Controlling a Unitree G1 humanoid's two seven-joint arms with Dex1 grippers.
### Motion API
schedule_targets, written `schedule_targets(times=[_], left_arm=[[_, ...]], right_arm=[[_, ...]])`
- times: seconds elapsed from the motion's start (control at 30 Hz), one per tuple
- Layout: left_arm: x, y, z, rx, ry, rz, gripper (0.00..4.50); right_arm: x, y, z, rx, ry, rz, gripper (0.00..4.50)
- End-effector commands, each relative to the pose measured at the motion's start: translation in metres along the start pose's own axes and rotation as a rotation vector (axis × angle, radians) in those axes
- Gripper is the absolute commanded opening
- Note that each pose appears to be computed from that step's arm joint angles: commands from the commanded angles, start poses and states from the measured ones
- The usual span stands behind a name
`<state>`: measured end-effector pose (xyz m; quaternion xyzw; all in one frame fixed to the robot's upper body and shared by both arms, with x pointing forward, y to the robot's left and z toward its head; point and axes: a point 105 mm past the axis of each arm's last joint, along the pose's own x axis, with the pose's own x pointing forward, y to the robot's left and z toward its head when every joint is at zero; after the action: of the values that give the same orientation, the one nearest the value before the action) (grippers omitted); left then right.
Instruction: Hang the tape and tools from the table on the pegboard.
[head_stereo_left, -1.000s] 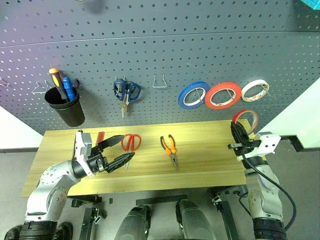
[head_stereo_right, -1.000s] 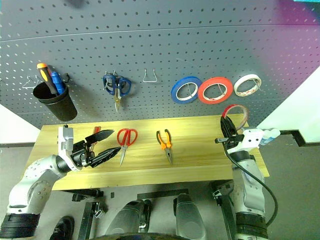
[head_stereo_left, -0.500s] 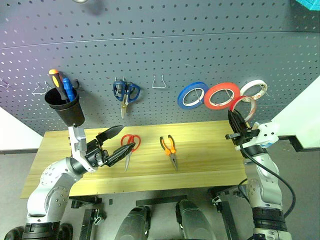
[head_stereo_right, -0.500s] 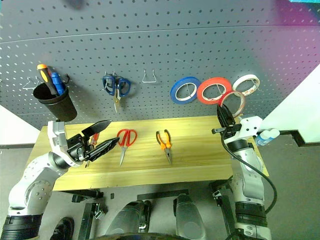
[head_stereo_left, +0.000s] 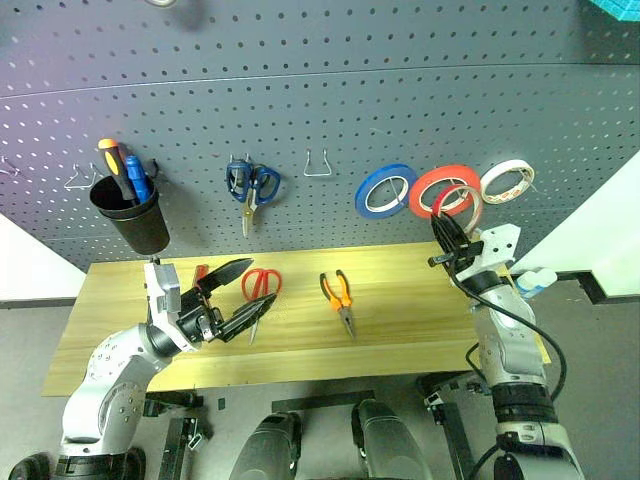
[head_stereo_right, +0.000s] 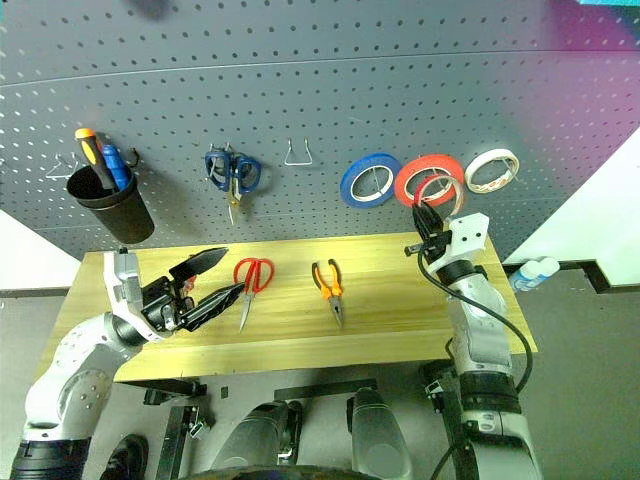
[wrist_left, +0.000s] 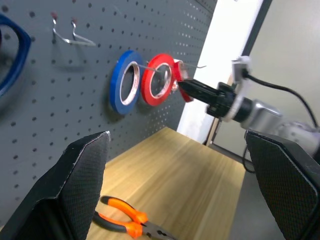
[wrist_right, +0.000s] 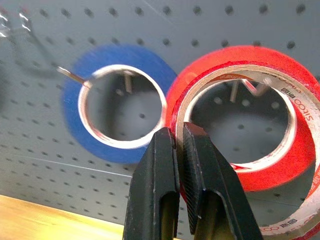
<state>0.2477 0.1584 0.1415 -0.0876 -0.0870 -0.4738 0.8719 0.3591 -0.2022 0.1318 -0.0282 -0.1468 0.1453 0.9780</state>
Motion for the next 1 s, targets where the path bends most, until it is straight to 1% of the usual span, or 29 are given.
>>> schedule_targets(times=[0.03,0.07,0.1,0.13,0.3,0.4,0.47,0.5,0.53,0.63,0.67,0.73,0.77,0.83,1.0], left_arm=[[0.001,-0.005,0.009,0.051,-0.018,-0.016,4.5],[0.001,-0.005,0.009,0.054,-0.017,-0.014,4.5],[0.0,-0.005,0.009,0.052,-0.018,-0.01,4.5],[-0.001,-0.005,0.009,0.049,-0.018,-0.007,4.5],[-0.004,-0.004,0.006,0.051,-0.006,-0.003,4.5],[-0.005,-0.002,0.007,0.049,-0.011,0.004,4.5],[-0.007,0.0,0.006,0.054,-0.007,0.013,4.5],[-0.008,0.001,0.005,0.058,-0.004,0.02,4.5],[-0.011,0.003,0.004,0.057,-0.002,0.034,4.5],[-0.022,0.012,0.001,0.075,0.013,0.094,4.5],[-0.026,0.015,0.0,0.086,0.021,0.116,4.5],[-0.036,0.022,0.0,0.118,0.032,0.178,4.5],[-0.041,0.024,-0.002,0.13,0.043,0.202,4.5],[-0.05,0.027,-0.003,0.161,0.053,0.248,4.5],[-0.068,0.023,-0.014,0.172,0.097,0.3,4.5]], right_arm=[[0.002,-0.007,0.004,-0.005,-0.035,0.002,0.3],[0.001,-0.006,0.003,0.03,-0.038,0.016,0.6],[0.0,-0.007,0.001,0.027,-0.033,0.014,0.78],[-0.001,-0.008,0.0,0.023,-0.031,0.012,1.08],[-0.004,-0.005,-0.006,0.022,-0.017,0.016,2.76],[-0.012,0.007,-0.015,0.058,0.009,0.053,3.81],[-0.021,0.015,-0.027,0.066,0.049,0.072,4.39],[-0.024,0.018,-0.031,0.074,0.065,0.078,4.48],[-0.029,0.023,-0.038,0.085,0.099,0.091,4.48],[-0.034,0.037,-0.046,0.112,0.149,0.116,4.48],[-0.034,0.04,-0.054,0.065,0.204,0.116,4.48],[-0.034,0.051,-0.059,0.097,0.251,0.146,4.48],[-0.034,0.057,-0.065,0.095,0.305,0.164,4.48],[-0.032,0.069,-0.067,0.033,0.339,0.189,4.48],[-0.031,0.093,-0.084,0.048,0.504,0.183,4.48]])
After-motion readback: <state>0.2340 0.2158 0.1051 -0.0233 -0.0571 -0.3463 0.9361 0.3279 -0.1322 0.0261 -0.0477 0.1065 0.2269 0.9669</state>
